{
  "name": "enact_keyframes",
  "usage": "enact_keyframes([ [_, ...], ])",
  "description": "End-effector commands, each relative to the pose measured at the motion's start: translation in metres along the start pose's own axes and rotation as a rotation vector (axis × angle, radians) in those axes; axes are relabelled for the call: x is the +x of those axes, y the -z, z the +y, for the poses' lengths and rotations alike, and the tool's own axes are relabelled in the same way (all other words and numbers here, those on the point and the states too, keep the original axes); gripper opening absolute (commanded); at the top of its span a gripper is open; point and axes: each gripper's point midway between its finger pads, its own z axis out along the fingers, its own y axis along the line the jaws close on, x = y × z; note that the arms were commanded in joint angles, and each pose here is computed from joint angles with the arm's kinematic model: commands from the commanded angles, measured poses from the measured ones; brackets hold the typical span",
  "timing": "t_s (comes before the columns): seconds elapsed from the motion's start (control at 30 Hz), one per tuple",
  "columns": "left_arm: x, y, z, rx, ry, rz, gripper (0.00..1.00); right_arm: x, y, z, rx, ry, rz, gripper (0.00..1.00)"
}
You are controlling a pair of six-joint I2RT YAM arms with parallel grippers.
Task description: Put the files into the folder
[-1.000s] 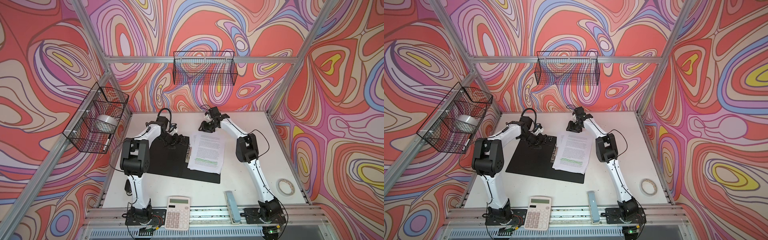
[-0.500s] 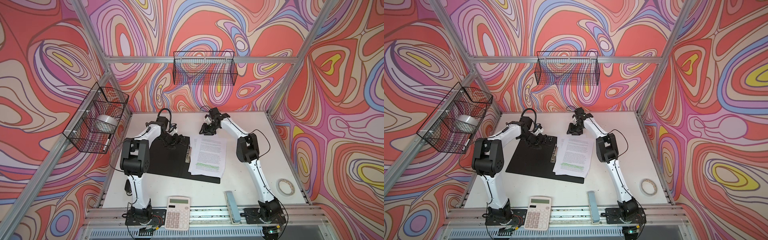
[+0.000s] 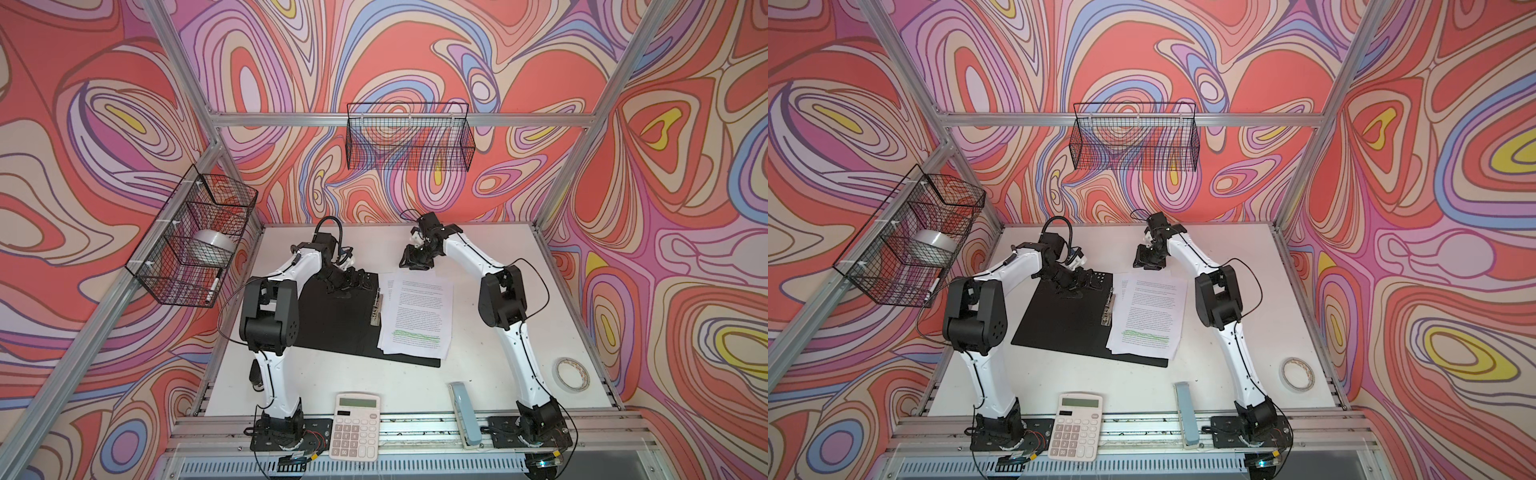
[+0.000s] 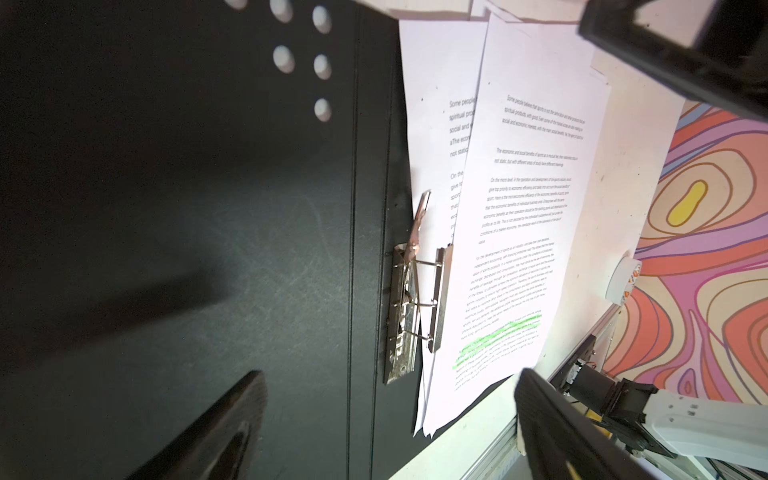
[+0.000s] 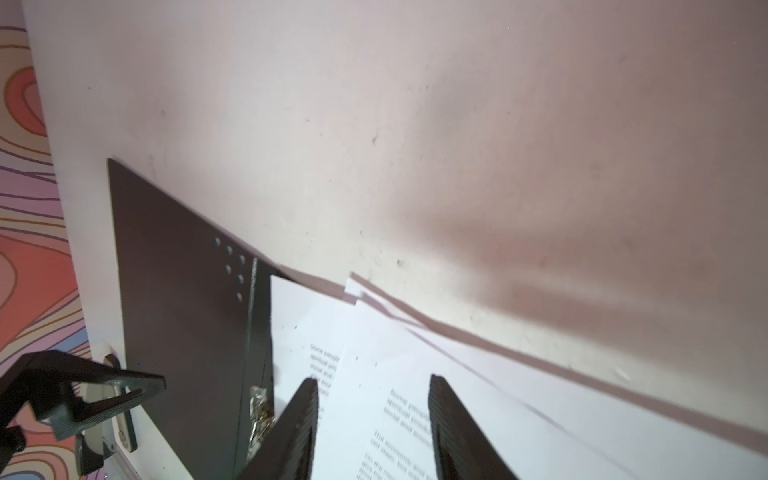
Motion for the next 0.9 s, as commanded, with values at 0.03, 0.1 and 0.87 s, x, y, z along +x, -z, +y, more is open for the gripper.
enact_keyframes([
  [0.03,0.000,0.014,-0.008,0.011,-0.017,-0.024,0.94,-0.012,0.092,0.016,0.054,-0.029,-0.214,0.46],
  [0.1,0.001,0.012,-0.013,0.030,-0.013,-0.013,0.94,0.005,0.110,0.005,0.058,-0.087,-0.226,0.47],
  [0.87,0.021,-0.019,-0.041,0.024,-0.107,0.063,0.93,0.178,0.099,-0.087,-0.007,-0.455,-0.244,0.47],
])
